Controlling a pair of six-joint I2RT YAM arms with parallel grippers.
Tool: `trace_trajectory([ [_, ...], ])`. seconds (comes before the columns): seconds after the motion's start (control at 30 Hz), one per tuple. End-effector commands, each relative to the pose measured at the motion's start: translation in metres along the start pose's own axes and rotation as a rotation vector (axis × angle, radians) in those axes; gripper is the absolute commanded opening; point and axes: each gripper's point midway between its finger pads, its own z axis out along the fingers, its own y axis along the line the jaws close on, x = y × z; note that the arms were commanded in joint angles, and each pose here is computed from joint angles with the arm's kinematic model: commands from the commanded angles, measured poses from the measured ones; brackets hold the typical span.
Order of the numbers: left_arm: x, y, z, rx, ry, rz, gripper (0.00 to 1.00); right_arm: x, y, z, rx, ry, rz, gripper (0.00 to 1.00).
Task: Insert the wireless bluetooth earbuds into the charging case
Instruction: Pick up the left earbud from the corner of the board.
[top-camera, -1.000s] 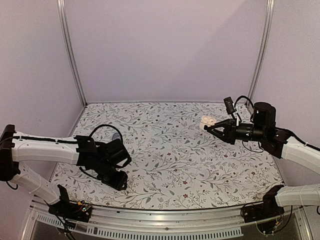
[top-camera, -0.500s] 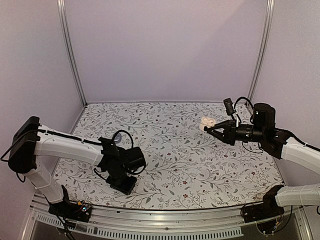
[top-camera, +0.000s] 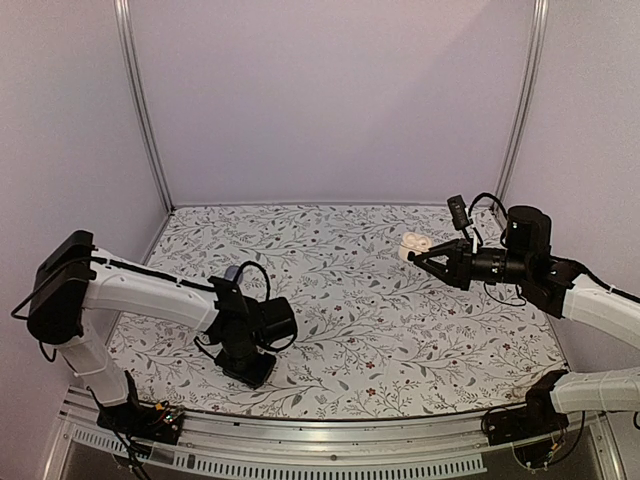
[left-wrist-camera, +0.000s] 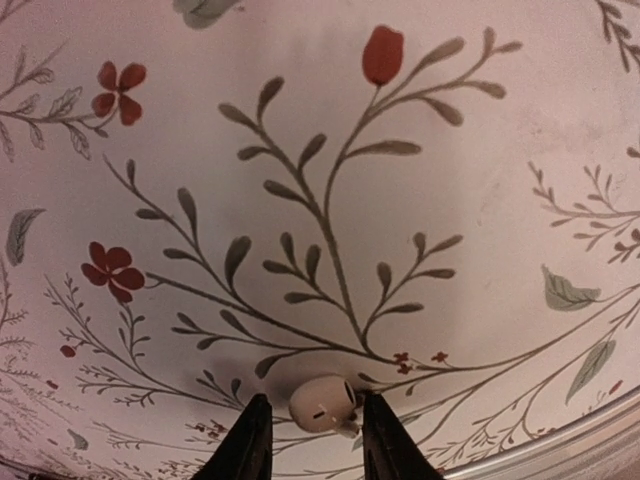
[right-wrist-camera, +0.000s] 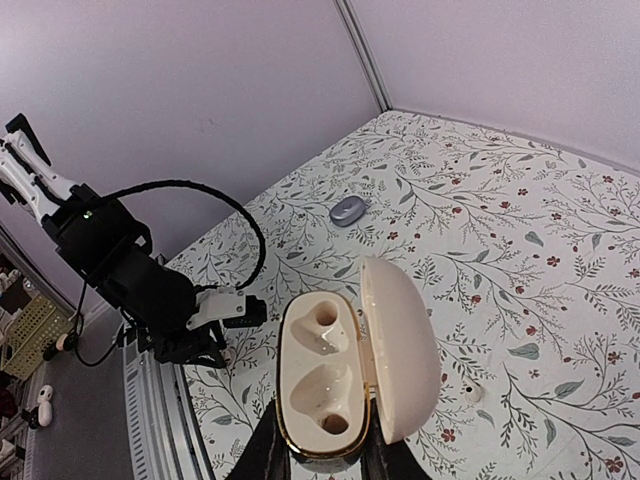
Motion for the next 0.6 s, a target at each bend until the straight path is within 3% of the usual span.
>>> trace_trajectory([
  [0.0, -0.0045, -0.0068, 0.0011, 0.001, -0.017, 0.025, 0.29, -0.0056, 0.0017, -0.0018, -0.006, -0.025, -0.019, 0.0],
  [0.57, -0.0107, -0.0115, 0.0056, -0.002, -0.021, 0.066, 0.23, -0.0072, 0.0006, -0.0018, 0.003, -0.024, -0.024, 0.0],
])
